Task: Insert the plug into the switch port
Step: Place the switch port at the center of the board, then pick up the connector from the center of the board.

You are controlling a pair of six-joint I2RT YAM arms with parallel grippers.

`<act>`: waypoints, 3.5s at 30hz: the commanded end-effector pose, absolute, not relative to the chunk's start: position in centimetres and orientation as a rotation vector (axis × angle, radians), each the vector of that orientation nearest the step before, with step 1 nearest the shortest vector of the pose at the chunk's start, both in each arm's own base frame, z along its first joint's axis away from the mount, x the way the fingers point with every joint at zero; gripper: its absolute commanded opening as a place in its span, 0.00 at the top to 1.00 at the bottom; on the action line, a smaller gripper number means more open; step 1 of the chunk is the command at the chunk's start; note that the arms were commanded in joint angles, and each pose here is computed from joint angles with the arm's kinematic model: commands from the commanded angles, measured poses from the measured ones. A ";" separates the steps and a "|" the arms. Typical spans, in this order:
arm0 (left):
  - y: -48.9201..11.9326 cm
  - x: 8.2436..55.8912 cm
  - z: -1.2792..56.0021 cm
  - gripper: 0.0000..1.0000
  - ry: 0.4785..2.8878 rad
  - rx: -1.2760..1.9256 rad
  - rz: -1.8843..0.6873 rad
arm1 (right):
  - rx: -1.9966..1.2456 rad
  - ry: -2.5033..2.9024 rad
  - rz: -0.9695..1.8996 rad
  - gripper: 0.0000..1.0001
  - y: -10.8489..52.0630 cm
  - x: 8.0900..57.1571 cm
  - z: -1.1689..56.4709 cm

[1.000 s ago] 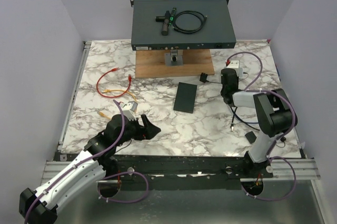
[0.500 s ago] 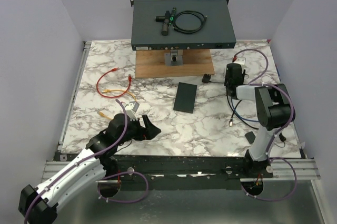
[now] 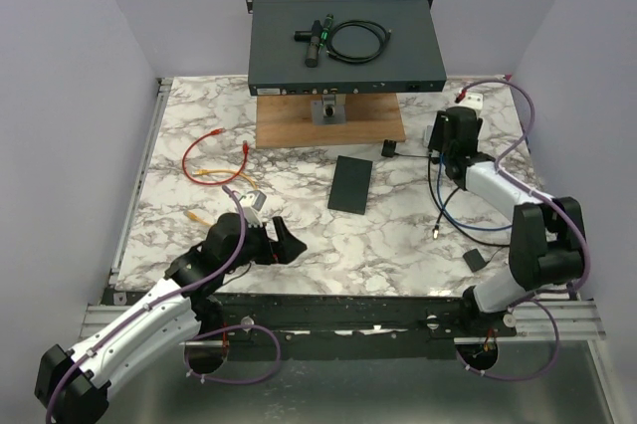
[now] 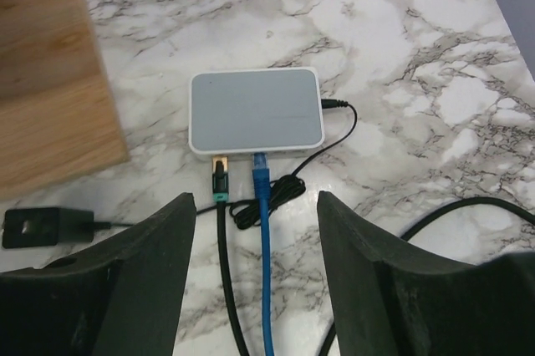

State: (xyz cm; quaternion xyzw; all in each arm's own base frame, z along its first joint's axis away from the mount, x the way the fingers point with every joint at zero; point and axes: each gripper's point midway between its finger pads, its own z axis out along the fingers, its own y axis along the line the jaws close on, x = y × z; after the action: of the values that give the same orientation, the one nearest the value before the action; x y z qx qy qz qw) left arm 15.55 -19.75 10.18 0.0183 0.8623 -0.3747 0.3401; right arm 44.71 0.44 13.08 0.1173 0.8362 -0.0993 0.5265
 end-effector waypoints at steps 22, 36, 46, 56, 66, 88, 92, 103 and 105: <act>-21.5 15.8 11.2 0.02 2.086 0.209 -1.108 | 0.590 2.254 -0.111 0.17 0.4 30.0 17.6; -21.5 14.3 12.4 0.01 2.006 0.257 -1.197 | 1.060 2.516 -0.286 0.18 -0.4 18.9 12.3; -21.8 13.7 12.3 0.01 2.002 0.284 -1.230 | 1.240 2.372 -0.448 0.18 -2.6 17.7 11.0; -22.3 13.1 12.7 0.01 1.984 0.318 -1.273 | 1.409 2.093 -0.616 0.16 -6.9 20.5 12.2; -22.8 12.8 12.2 0.01 2.008 0.334 -1.298 | 1.627 2.004 -0.676 0.16 -12.3 20.8 9.3; -23.8 12.5 11.1 0.02 2.068 0.371 -1.346 | 2.015 1.699 -0.657 0.22 -18.6 16.8 6.1; -23.8 12.5 11.0 0.02 2.069 0.376 -1.343 | 2.042 1.672 -0.663 0.23 -18.9 17.1 5.5; -23.8 12.6 10.7 0.01 2.079 0.385 -1.331 | 2.111 1.661 -0.678 0.30 -19.0 16.7 2.5; -23.8 12.6 10.7 0.02 2.082 0.387 -1.333 | 2.125 1.657 -0.689 0.30 -18.8 16.3 1.9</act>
State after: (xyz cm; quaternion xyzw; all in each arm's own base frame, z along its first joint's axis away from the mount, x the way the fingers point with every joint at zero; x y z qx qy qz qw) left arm 12.85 -23.57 10.52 0.1309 0.7980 -0.4979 0.3133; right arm 16.79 -18.88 3.18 0.7355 0.6050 -0.2433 0.1838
